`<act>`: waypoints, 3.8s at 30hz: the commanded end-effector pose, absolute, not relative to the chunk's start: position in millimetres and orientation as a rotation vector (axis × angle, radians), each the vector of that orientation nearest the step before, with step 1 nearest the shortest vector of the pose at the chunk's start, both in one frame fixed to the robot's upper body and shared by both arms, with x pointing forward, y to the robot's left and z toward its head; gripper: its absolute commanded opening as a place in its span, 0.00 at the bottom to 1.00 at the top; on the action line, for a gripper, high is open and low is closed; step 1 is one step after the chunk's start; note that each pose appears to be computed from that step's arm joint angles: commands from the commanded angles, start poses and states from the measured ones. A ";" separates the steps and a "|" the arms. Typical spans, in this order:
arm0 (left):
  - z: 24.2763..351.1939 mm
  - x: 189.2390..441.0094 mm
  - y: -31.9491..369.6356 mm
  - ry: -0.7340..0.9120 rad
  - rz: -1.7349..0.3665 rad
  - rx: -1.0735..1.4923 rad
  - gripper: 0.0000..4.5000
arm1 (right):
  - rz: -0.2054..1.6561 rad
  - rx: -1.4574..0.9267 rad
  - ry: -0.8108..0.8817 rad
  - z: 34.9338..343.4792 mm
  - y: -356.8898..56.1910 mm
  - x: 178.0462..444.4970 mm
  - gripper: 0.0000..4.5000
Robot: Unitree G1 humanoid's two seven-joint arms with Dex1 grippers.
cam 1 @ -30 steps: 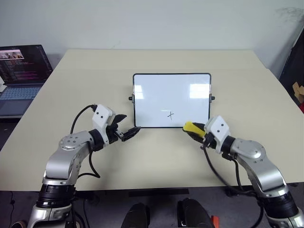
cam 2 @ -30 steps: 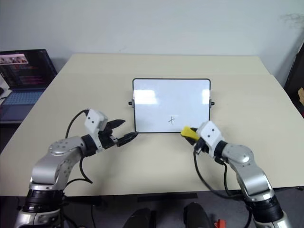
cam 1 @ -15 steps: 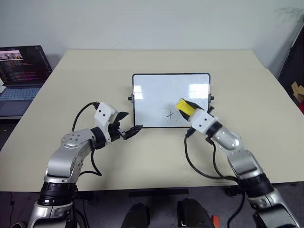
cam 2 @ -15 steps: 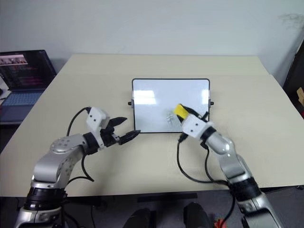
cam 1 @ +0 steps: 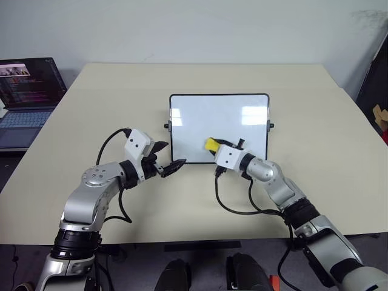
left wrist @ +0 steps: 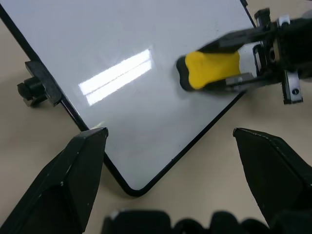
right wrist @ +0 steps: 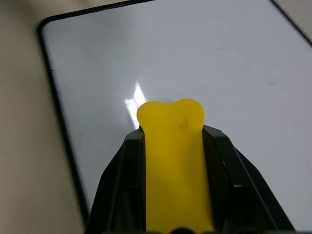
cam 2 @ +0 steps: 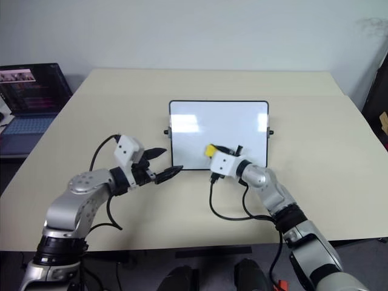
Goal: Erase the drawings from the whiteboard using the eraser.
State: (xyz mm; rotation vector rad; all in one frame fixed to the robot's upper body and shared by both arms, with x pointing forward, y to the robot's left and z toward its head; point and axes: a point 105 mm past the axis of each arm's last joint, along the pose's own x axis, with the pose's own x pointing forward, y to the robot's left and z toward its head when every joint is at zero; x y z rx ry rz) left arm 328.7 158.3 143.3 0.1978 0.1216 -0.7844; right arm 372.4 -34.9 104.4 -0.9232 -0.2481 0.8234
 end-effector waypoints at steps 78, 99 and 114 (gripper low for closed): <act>156.4 331.8 166.0 0.074 -0.766 0.196 1.00 | 0.545 -1.003 -0.568 151.4 -57.9 396.0 0.27; 154.4 330.6 167.3 0.083 -0.758 0.197 1.00 | 0.757 -0.992 -0.490 106.1 -23.9 371.8 0.27; 153.5 334.8 183.9 0.062 -0.664 0.202 1.00 | 0.545 -0.772 -0.717 203.9 -32.7 359.6 0.27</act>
